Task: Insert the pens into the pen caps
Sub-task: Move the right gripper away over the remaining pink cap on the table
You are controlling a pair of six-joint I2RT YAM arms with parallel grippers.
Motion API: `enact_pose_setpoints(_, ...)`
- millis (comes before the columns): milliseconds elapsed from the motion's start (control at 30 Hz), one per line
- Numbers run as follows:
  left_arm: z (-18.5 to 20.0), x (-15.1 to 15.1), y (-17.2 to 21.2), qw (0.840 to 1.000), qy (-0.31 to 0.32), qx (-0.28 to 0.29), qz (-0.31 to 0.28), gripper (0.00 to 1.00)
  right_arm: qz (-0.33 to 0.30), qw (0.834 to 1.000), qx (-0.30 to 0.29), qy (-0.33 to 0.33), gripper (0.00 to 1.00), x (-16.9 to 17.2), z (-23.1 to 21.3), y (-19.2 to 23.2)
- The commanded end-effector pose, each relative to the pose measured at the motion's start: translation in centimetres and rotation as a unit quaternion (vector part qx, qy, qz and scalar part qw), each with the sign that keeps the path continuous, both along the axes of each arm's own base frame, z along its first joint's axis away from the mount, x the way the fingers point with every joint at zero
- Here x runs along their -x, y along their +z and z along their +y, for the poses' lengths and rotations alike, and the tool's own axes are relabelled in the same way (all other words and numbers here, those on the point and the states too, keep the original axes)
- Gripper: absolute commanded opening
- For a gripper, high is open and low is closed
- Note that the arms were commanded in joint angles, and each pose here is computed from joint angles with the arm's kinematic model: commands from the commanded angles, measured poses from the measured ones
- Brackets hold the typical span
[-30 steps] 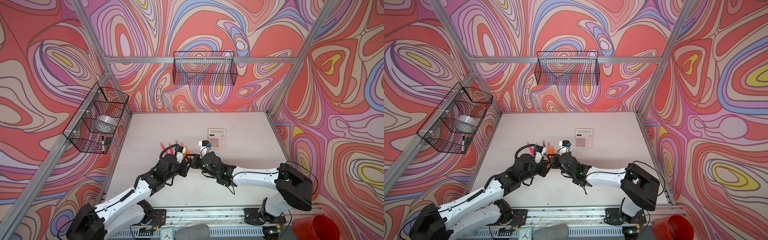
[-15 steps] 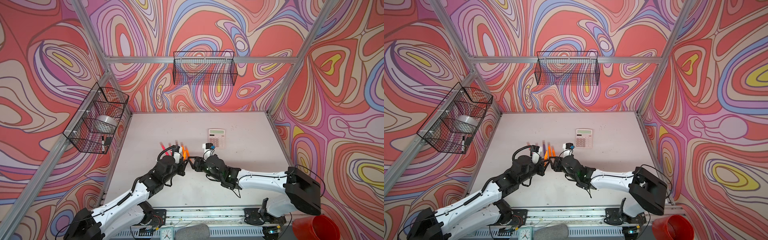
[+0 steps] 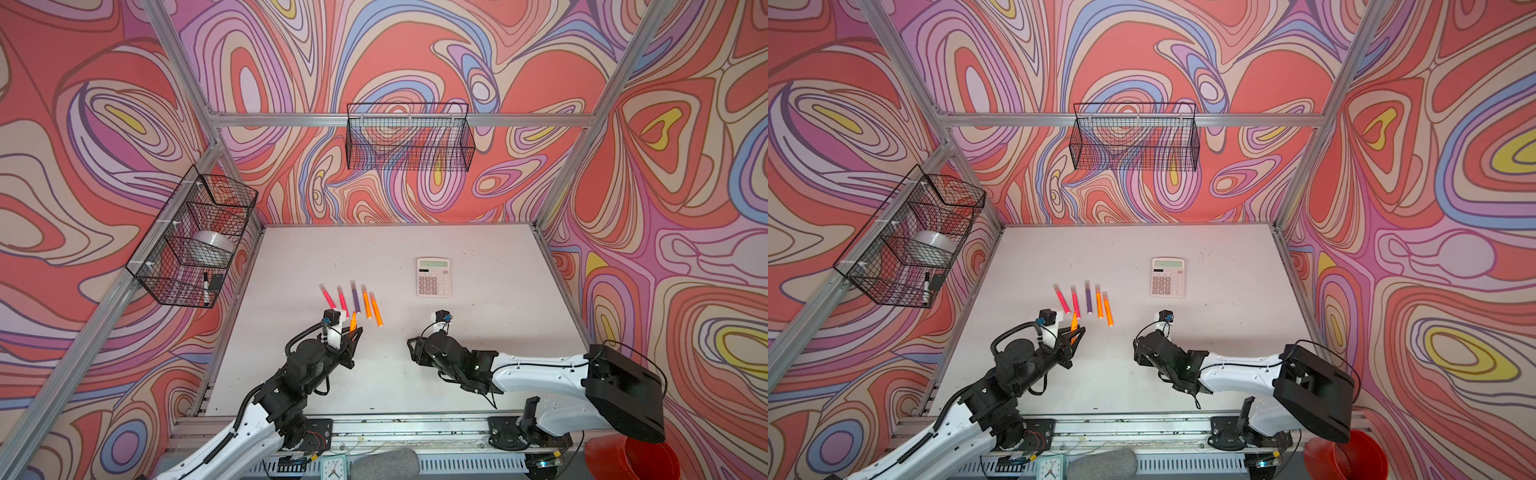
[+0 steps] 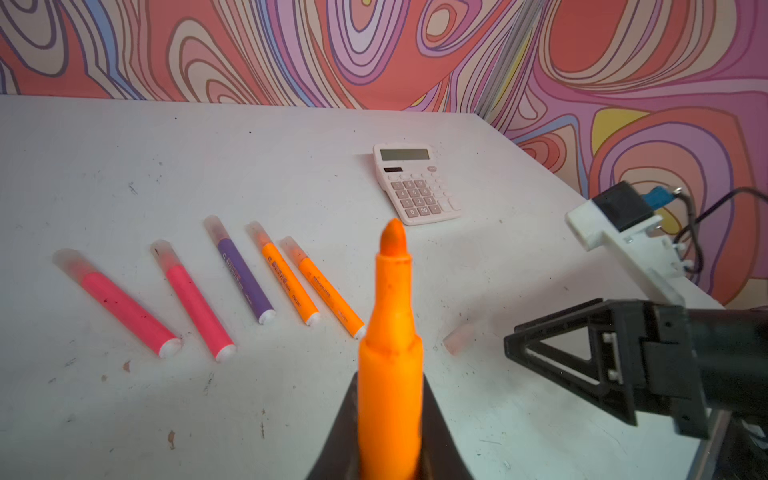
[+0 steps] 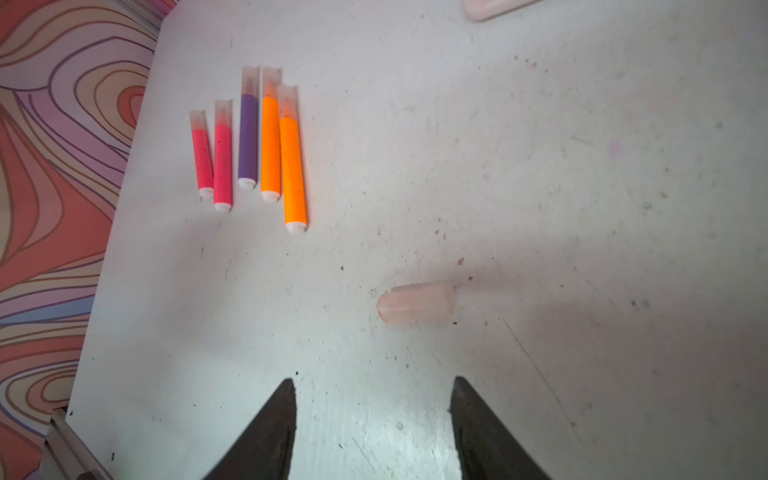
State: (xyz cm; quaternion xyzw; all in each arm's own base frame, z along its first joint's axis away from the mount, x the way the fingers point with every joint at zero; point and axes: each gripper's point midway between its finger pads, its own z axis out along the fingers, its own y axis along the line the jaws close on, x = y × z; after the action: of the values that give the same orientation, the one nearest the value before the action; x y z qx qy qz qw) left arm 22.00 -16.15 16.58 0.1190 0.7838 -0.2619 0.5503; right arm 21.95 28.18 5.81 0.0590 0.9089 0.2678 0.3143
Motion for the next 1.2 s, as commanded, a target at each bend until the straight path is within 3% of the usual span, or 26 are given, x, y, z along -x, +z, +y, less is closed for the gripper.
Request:
enact_pose_setpoints(0, 0.4, 0.2, -1.2, 1.0, 0.004, -0.021, 0.007, 0.0, 0.017, 1.0, -0.01, 0.011, 0.61, 0.0, 1.7, -1.0)
enact_pose_setpoints(933, -0.2, -0.4, -1.6, 0.999, 0.0, -0.034, 0.026, 0.0, 0.013, 0.986, 0.165, -0.016, 0.57, -5.2, 1.7, -5.1)
enact_pose_setpoints(1167, -0.1, -0.4, -1.6, 0.999, 0.004, -0.035, 0.025, 0.0, 0.016, 0.987, 0.155, -0.029, 0.57, -4.6, 0.5, -4.6)
